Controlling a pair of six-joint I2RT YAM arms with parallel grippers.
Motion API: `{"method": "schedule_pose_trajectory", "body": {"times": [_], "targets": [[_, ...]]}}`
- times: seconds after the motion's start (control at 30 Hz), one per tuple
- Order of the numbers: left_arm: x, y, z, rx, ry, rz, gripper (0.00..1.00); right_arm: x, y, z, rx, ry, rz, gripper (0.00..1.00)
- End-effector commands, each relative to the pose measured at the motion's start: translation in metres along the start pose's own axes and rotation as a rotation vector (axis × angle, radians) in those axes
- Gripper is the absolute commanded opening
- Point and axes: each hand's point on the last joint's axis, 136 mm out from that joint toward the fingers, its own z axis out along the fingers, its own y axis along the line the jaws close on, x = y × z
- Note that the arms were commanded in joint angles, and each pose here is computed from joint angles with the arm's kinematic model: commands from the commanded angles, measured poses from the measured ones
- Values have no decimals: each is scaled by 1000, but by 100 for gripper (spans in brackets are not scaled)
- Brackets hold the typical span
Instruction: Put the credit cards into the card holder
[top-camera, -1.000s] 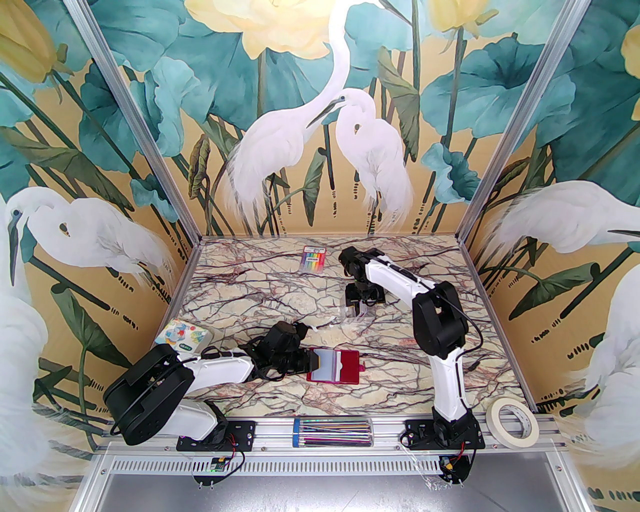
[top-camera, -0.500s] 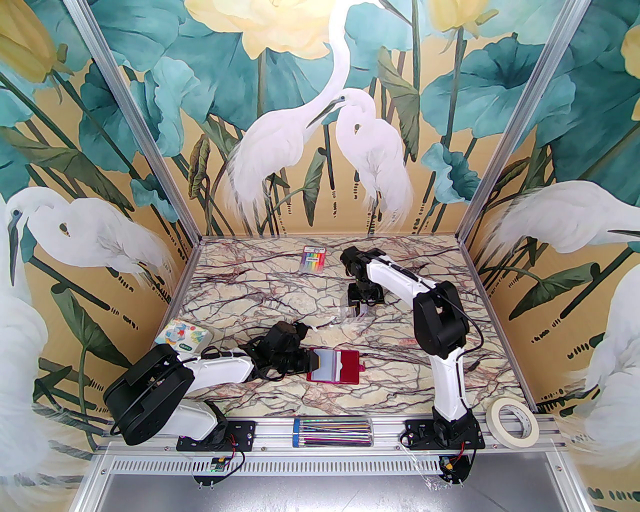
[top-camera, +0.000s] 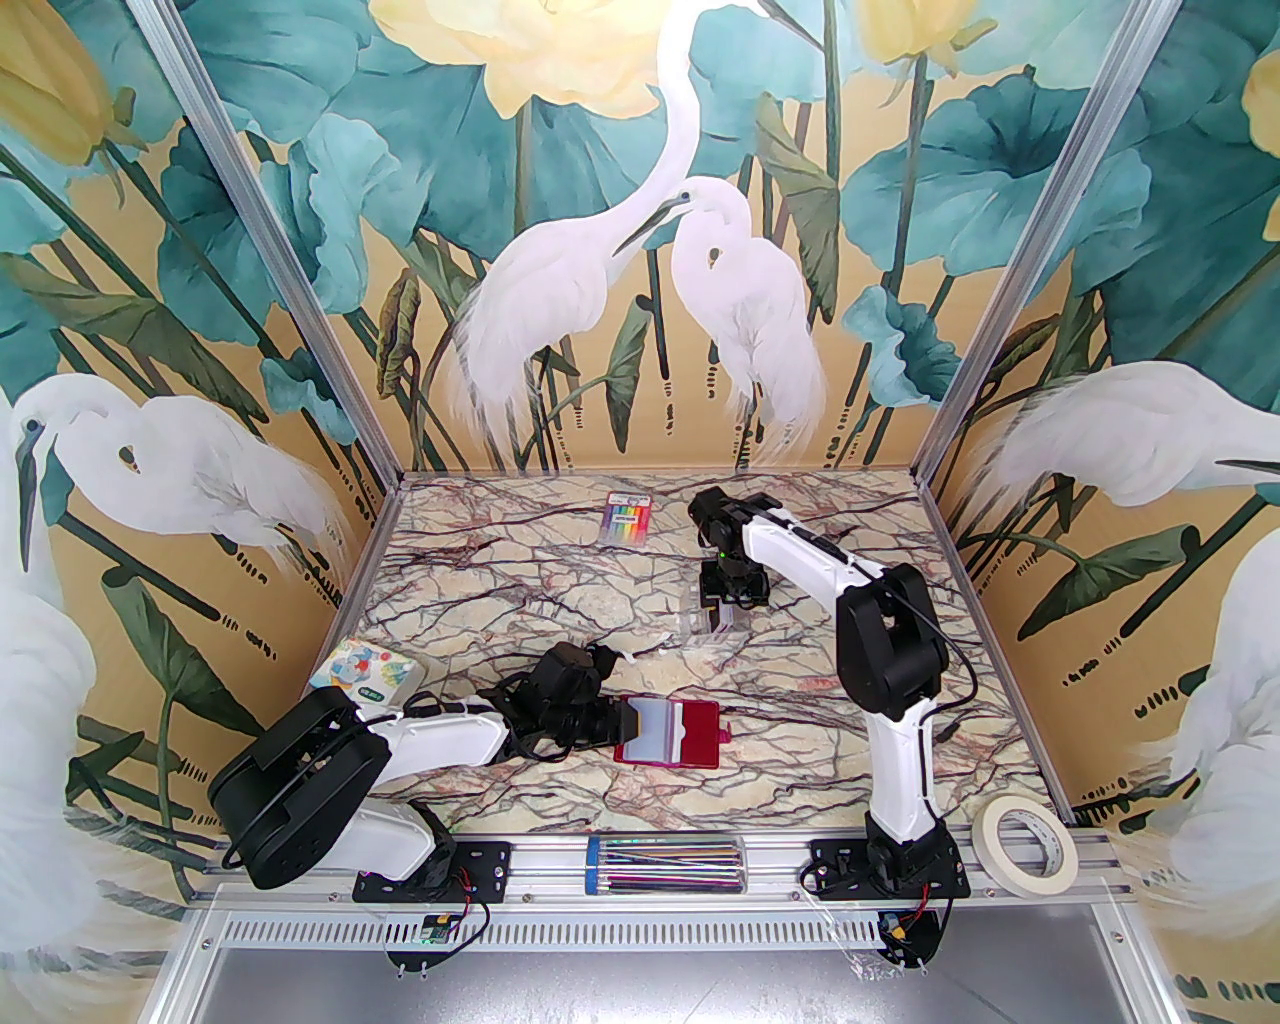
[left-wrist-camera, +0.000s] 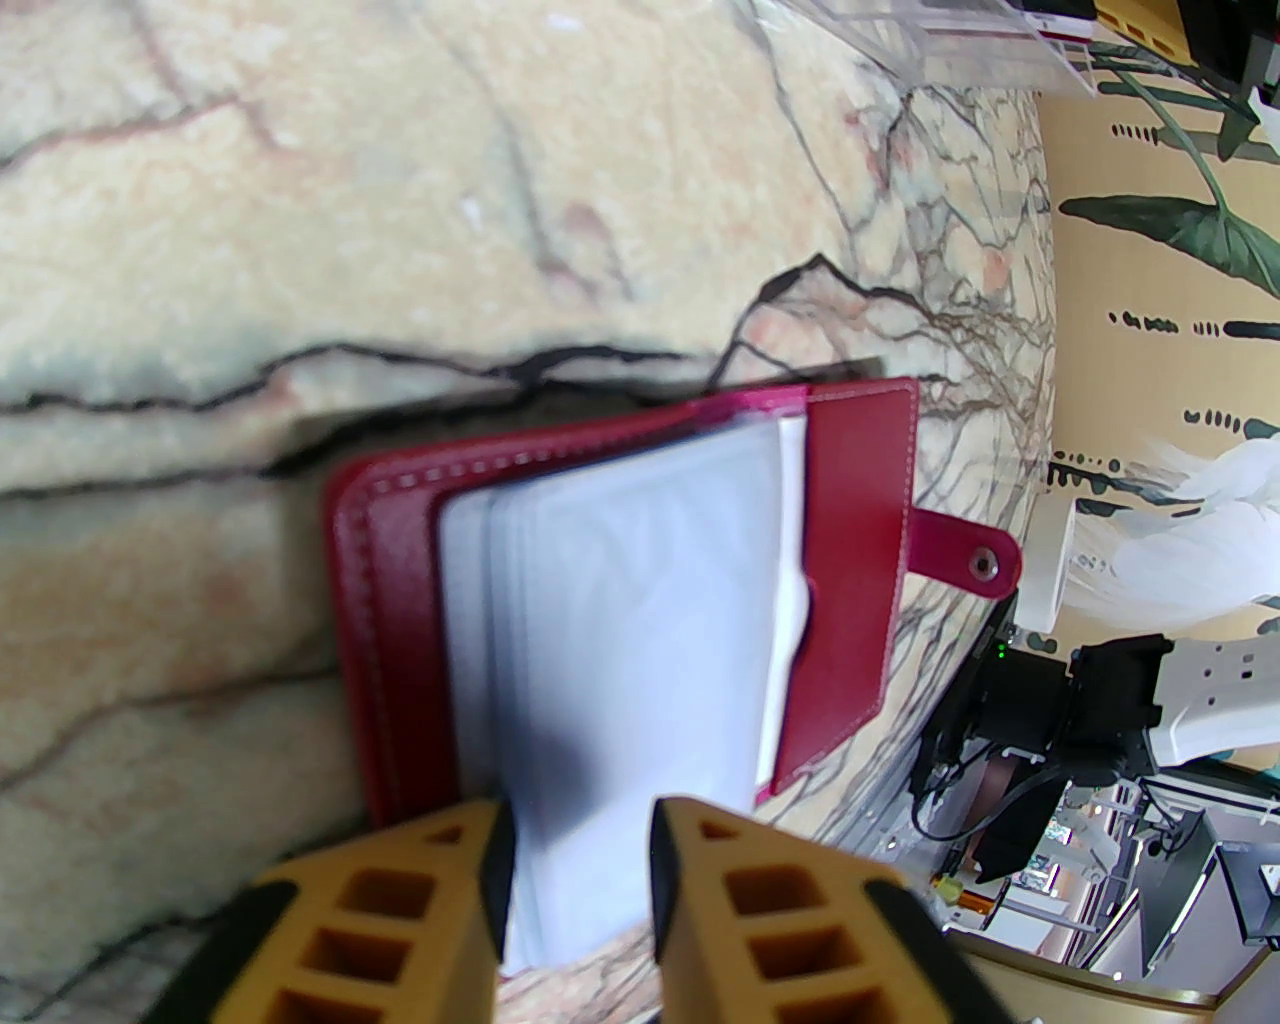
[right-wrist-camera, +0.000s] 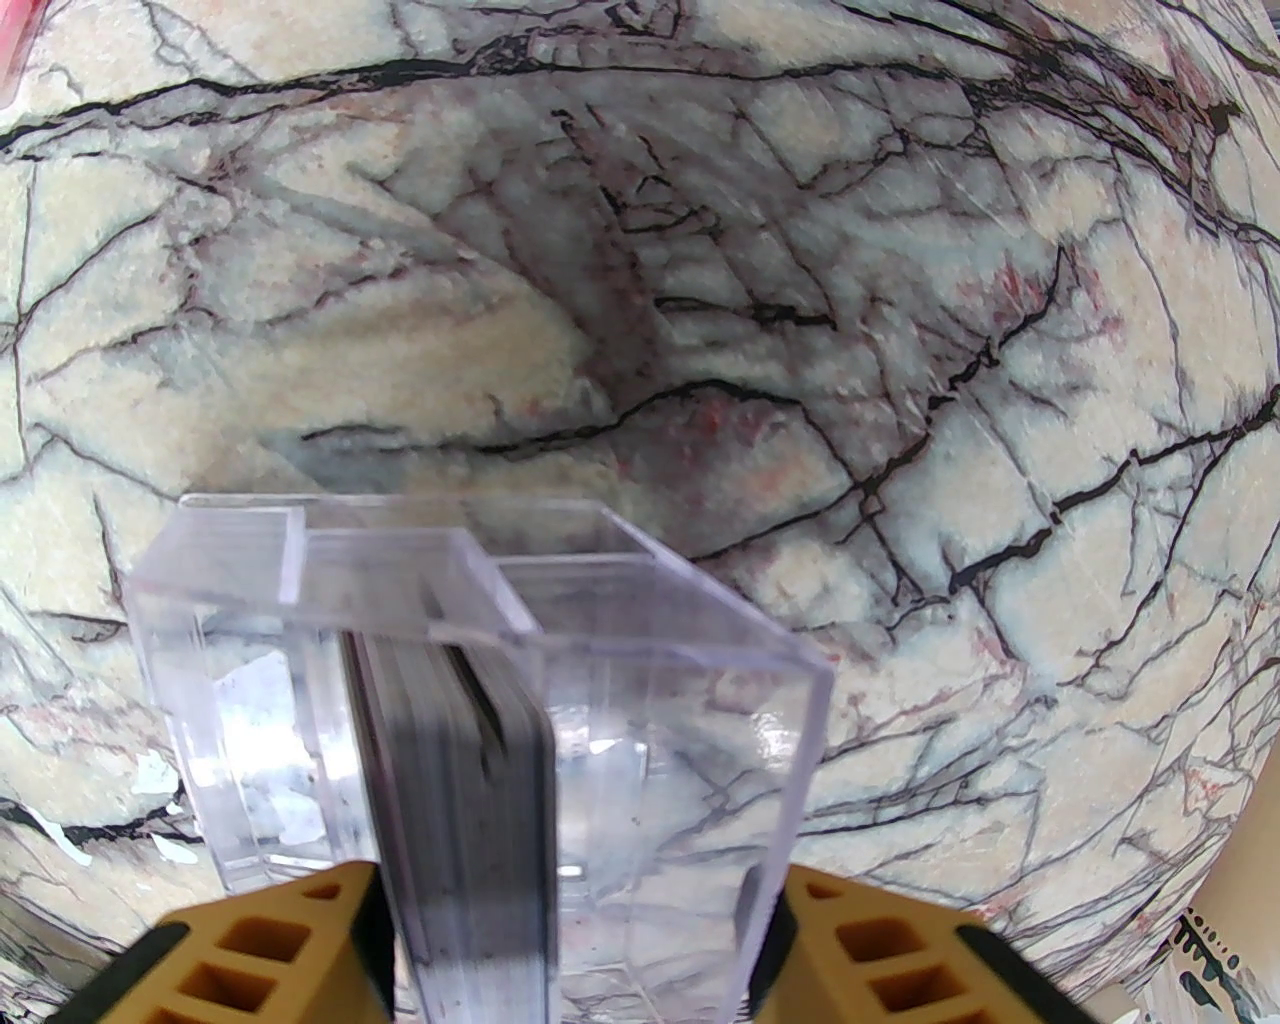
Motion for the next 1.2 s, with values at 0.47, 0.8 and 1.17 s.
{"method": "schedule_pose_trajectory", "body": {"times": [0.47, 0.8, 1.17], "targets": [[16, 19, 5, -71, 61, -13, 30, 4, -17, -9, 13, 1, -1, 56], [17, 20, 4, -73, 60, -16, 30, 3, -26, -9, 62, -8, -11, 60], [18, 21, 5, -72, 61, -18, 30, 2, -29, -9, 69, -7, -41, 60]]}}
